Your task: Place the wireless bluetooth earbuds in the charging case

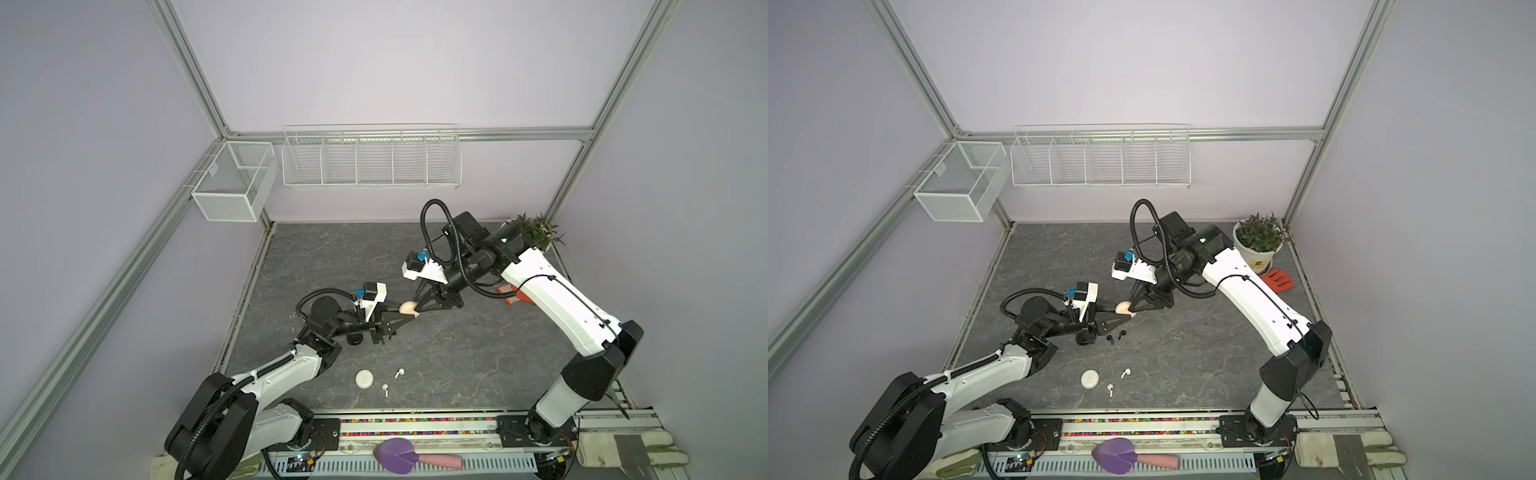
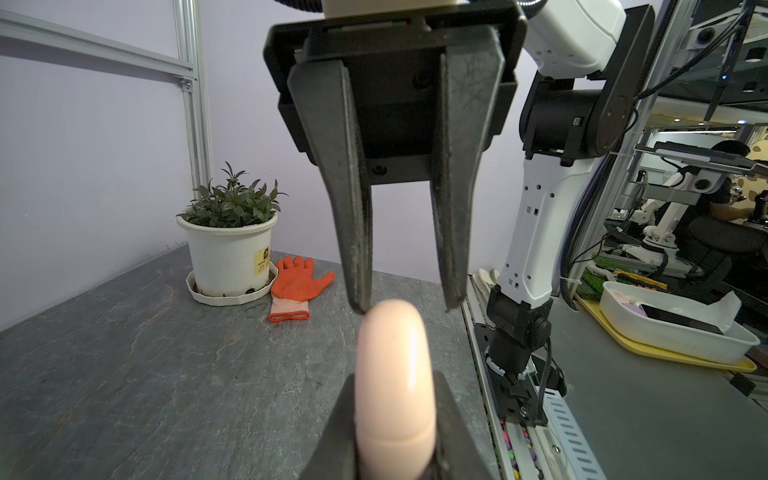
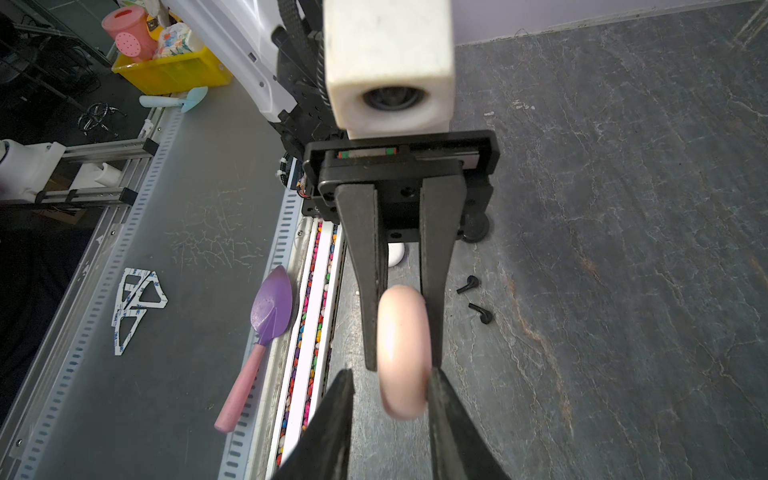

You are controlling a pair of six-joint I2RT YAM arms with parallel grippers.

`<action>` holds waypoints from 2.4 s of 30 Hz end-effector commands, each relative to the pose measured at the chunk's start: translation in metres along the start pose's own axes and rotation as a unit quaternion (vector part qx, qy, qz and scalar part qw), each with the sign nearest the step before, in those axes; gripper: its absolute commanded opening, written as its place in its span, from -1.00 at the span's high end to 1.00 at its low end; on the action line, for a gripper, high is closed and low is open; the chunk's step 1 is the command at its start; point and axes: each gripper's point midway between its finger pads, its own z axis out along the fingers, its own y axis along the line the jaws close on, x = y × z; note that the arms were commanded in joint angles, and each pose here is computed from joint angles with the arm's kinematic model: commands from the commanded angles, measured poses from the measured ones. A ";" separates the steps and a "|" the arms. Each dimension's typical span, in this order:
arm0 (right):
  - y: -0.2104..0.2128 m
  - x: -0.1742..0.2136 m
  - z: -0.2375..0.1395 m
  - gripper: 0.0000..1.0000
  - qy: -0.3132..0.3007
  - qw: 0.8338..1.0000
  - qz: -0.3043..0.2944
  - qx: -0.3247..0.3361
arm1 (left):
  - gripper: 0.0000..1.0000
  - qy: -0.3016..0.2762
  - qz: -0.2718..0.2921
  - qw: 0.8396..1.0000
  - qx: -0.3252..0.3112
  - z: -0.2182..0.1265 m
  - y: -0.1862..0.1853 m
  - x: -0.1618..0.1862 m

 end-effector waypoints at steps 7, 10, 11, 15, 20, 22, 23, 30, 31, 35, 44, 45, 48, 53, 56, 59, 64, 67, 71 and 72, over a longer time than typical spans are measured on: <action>0.008 0.002 0.015 0.48 0.016 0.999 -0.006 -0.034 | 1.00 -0.010 0.026 1.000 0.002 0.001 -0.003 -0.012; 0.010 0.002 0.016 0.53 0.020 0.999 -0.008 -0.035 | 1.00 -0.008 0.029 1.000 -0.001 0.001 -0.003 -0.012; 0.010 0.003 0.017 0.56 0.022 0.999 -0.008 -0.035 | 1.00 -0.008 0.029 1.000 -0.002 0.001 -0.003 -0.013; 0.013 0.005 0.020 0.63 0.031 0.999 -0.020 -0.031 | 1.00 -0.011 0.027 1.000 -0.006 0.001 -0.002 -0.015; 0.007 0.015 0.029 0.63 0.049 0.998 -0.028 -0.005 | 1.00 -0.024 0.023 0.999 -0.024 -0.001 0.001 -0.023; 0.002 0.019 0.032 0.63 0.052 0.998 -0.028 0.006 | 1.00 -0.028 0.021 0.999 -0.032 -0.002 0.002 -0.024; 0.000 0.020 0.033 0.63 0.052 0.998 -0.029 0.013 | 1.00 -0.029 0.021 0.999 -0.035 -0.003 0.003 -0.025; -0.008 0.023 0.041 0.63 0.061 0.997 -0.032 0.037 | 1.00 -0.037 0.020 0.998 -0.043 -0.003 0.005 -0.032; -0.009 0.023 0.042 0.63 0.062 0.997 -0.033 0.038 | 1.00 -0.038 0.019 0.998 -0.043 -0.003 0.004 -0.033; -0.009 0.025 0.047 0.63 0.064 0.997 -0.034 0.039 | 1.00 -0.041 0.020 0.998 -0.048 -0.004 0.005 -0.034; -0.010 0.011 0.037 0.17 0.045 0.997 -0.028 0.061 | 1.00 -0.039 0.023 0.997 -0.060 -0.006 0.008 -0.030; -0.011 0.007 0.033 0.06 0.038 0.997 -0.026 0.068 | 1.00 -0.039 0.023 0.997 -0.061 -0.006 0.008 -0.029; -0.012 -0.011 0.010 -0.12 -0.007 0.995 -0.007 0.099 | 1.00 -0.038 0.021 0.997 -0.064 -0.007 0.009 -0.027; 0.000 -0.039 -0.027 -0.19 -0.144 0.985 0.019 0.097 | 1.00 -0.038 0.018 0.997 -0.067 -0.007 0.010 -0.025; 0.009 -0.043 -0.035 -0.21 -0.230 0.970 0.037 0.064 | 1.00 -0.041 0.018 0.997 -0.068 -0.008 0.010 -0.026; 0.010 -0.043 -0.036 -0.21 -0.288 0.955 0.061 0.043 | 1.00 -0.046 0.016 0.997 -0.066 -0.007 0.010 -0.028; -0.009 -0.040 -0.027 -0.20 -0.325 0.938 0.117 0.033 | 1.00 -0.058 0.010 0.996 -0.059 -0.006 0.010 -0.032; -0.013 -0.035 -0.021 -0.20 -0.335 0.933 0.128 0.030 | 1.00 -0.065 0.005 0.996 -0.057 -0.005 0.011 -0.033; -0.010 -0.032 -0.017 -0.13 -0.336 0.933 0.127 0.016 | 1.00 -0.072 0.001 0.996 -0.053 -0.004 0.012 -0.034; -0.009 -0.031 -0.016 -0.10 -0.335 0.934 0.127 0.012 | 1.00 -0.074 0.000 0.996 -0.052 -0.004 0.012 -0.034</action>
